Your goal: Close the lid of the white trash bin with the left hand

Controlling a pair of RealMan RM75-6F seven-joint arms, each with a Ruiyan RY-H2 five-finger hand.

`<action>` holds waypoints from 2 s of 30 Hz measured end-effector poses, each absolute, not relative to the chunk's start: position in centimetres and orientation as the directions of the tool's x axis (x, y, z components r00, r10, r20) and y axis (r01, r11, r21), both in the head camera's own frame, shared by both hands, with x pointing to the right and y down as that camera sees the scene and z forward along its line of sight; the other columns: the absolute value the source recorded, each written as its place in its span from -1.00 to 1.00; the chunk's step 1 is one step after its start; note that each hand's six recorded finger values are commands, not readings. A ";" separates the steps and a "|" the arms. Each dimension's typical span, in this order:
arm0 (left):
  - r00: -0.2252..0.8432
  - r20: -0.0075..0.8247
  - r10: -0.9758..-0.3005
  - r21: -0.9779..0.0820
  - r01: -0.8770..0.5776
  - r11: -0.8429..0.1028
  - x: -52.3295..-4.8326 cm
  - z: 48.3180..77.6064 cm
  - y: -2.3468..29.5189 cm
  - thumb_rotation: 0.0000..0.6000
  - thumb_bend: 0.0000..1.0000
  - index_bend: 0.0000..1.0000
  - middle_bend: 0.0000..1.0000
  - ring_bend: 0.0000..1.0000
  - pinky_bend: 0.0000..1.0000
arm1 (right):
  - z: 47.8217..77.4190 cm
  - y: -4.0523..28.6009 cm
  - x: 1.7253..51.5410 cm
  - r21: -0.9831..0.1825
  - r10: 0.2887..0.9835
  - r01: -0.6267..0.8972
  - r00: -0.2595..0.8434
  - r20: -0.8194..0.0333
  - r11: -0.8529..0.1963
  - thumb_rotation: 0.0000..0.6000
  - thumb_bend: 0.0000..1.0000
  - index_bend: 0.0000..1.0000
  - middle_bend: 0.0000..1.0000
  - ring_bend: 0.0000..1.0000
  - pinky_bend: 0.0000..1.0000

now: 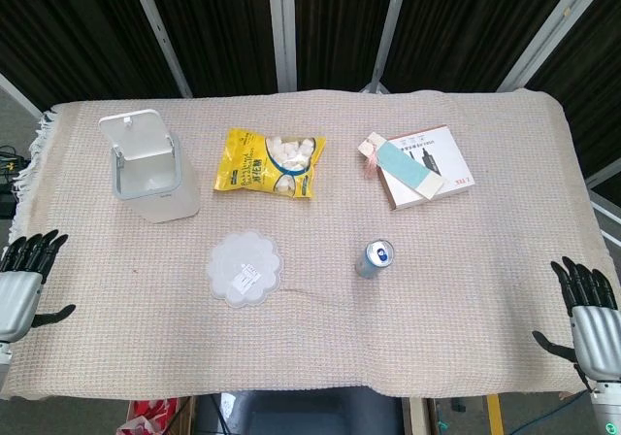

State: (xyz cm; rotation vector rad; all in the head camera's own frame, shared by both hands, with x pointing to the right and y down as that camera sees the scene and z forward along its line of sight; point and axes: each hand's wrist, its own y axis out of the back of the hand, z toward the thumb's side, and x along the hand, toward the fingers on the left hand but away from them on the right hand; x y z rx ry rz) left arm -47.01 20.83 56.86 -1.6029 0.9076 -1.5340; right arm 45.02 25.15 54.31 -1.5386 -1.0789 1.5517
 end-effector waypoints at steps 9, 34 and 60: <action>0.043 0.485 -0.874 -0.874 -0.010 -0.485 -46.9 56.8 20.8 1.00 -0.92 -1.00 -1.00 -1.00 -1.00 | 54.2 25.2 45.1 -0.907 0.906 0.080 -0.062 -0.419 -0.414 1.00 -0.70 -1.00 -1.00 -1.00 -1.00; 0.031 0.391 -0.920 -0.920 0.009 -0.391 -46.1 54.9 15.6 1.00 -0.74 -1.00 -1.00 -0.89 -0.24 | 54.1 25.1 44.8 -0.905 0.909 0.124 -0.052 -0.414 -0.406 1.00 -0.70 -1.00 -1.00 -1.00 -1.00; -0.119 0.475 -0.872 -0.879 -0.115 -0.463 -40.3 54.7 -1.5 1.00 0.55 -1.00 0.78 0.85 1.00 | 54.4 24.8 44.9 -0.895 0.901 0.171 -0.075 -0.428 -0.411 1.00 -0.70 -1.00 -1.00 -1.00 -1.00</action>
